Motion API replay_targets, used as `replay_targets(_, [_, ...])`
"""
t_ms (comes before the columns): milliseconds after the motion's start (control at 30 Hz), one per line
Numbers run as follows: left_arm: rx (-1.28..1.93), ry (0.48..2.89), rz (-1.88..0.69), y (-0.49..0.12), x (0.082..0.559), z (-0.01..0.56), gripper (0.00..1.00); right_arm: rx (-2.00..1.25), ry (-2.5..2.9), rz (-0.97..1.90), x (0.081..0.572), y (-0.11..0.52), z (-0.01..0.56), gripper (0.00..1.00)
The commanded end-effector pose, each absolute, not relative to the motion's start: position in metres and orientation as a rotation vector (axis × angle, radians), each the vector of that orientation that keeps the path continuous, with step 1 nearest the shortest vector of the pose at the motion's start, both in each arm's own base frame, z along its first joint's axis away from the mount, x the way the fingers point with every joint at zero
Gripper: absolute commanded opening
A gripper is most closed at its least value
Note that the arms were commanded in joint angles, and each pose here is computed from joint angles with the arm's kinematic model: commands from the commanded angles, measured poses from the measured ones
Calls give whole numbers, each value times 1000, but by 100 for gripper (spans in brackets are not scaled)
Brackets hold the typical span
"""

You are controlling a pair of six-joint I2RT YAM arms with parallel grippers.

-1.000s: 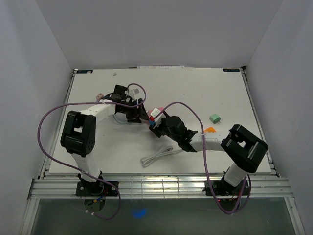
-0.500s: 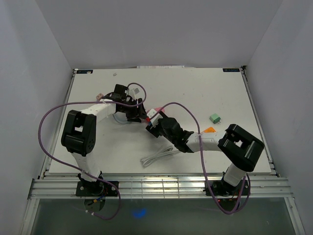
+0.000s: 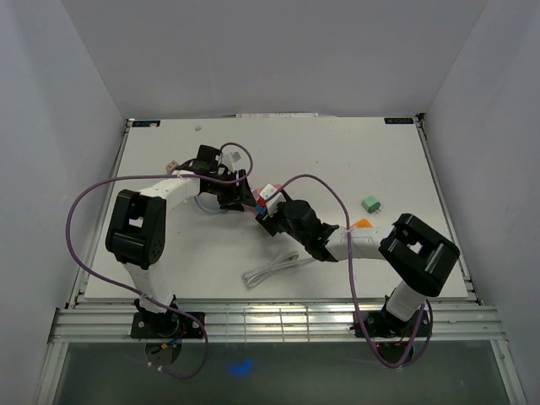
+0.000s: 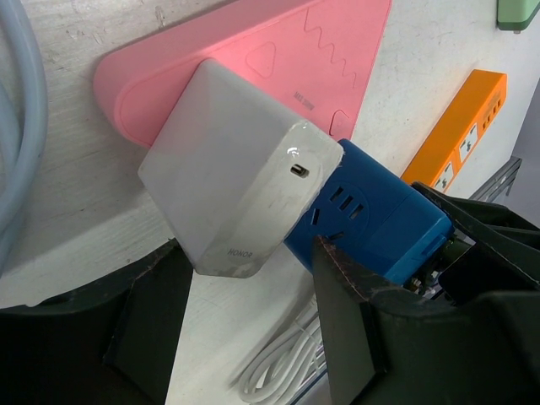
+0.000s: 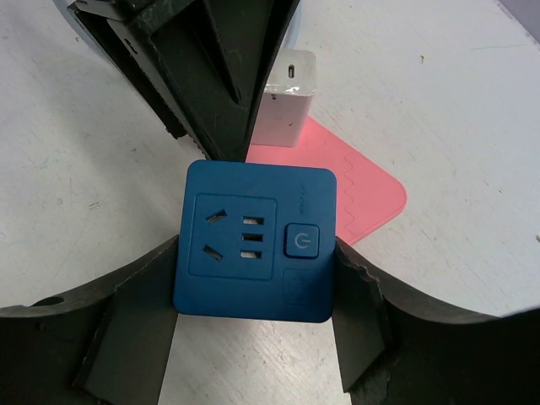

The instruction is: Insert the plug

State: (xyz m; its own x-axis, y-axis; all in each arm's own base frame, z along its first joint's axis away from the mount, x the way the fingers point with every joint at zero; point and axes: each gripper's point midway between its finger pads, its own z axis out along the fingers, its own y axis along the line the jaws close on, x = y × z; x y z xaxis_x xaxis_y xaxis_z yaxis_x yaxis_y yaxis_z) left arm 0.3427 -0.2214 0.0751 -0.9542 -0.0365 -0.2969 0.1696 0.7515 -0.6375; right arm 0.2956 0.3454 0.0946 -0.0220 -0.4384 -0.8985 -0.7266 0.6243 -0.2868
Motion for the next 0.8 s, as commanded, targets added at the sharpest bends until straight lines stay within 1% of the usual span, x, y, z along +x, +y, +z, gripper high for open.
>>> replay_targets(0, [151, 2623, -1041, -227, 346, 89, 68, -1156, 1941, 322, 251, 317, 7, 8])
replay_targets(200, [139, 2604, -1027, -222, 351, 98, 69, -1169, 1982, 161, 266, 305, -3, 8])
replay_targets(333, [119, 2588, -1010, -215, 353, 103, 70, -1200, 2011, 115, 268, 305, -11, 8])
replay_targets(467, [110, 2580, -1005, -213, 353, 108, 71, -1206, 2042, 126, 267, 309, -14, 8])
replay_targets(600, [90, 2562, -965, -209, 356, 120, 76, -1211, 2086, 129, 265, 310, -17, 8])
replay_targets(767, [60, 2526, -908, -202, 362, 141, 85, -1201, 2109, 137, 266, 312, -11, 8])
